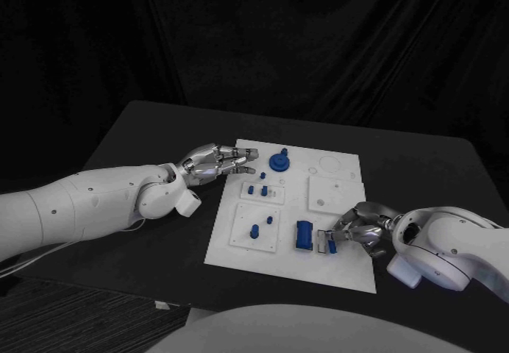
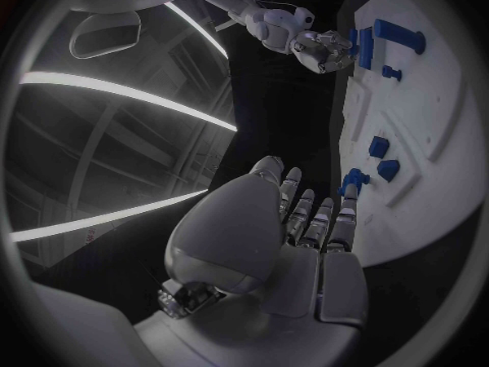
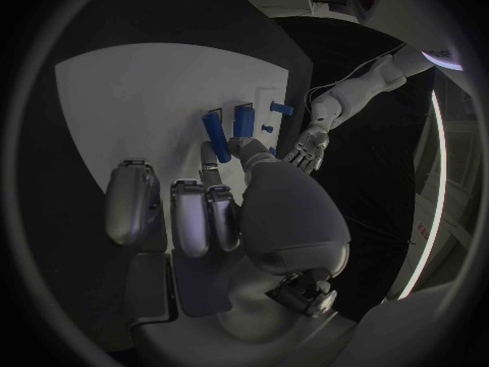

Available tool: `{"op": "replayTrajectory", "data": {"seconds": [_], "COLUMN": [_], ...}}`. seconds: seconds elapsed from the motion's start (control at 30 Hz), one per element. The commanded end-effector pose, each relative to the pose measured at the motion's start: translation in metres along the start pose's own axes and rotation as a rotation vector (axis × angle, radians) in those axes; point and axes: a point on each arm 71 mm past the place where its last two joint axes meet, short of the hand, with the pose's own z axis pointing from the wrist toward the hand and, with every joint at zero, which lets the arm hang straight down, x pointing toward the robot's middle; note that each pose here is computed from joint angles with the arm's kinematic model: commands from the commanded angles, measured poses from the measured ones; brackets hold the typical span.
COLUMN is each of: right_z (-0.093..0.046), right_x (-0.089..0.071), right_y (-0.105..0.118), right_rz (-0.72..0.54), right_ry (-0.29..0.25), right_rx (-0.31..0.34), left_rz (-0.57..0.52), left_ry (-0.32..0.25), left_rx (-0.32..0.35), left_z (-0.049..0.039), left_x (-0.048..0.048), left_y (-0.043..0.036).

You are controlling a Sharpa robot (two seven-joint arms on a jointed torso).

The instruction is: Assemble the parts on the task board

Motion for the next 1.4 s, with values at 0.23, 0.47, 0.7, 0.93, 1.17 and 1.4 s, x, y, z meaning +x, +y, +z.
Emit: {"op": "replayTrajectory", "data": {"seconds": [0.23,0.47,0.7,0.93,1.17,1.4], "right_z": [0.0015,0.0039,0.0059,0.0073,0.0083,0.0092], "right_x": [-0.0003,0.0018,0.0038,0.0048,0.0051,0.0049], "right_y": [0.0005,0.0019,0.0028,0.0034,0.0035,0.0035], "right_rz": [0.068,0.068,0.062,0.060,0.055,0.040], "right_ry": [0.035,0.051,0.063,0.064,0.062,0.059], "right_rx": [0.061,0.086,0.105,0.113,0.117,0.119], "left_rz": [-0.016,-0.017,-0.019,-0.020,-0.021,-0.023], "left_ry": [0.013,0.015,0.018,0.018,0.019,0.021], "left_rx": [0.009,0.009,0.008,0.007,0.006,0.005], "left_z": [0.0012,0.0013,0.0012,0.0006,0.0004,0.0005], "left_x": [0.0024,0.0027,0.0030,0.0027,0.0028,0.0033], "left_y": [0.0001,0.0001,0.0002,0.0004,0.0008,0.0015]}}
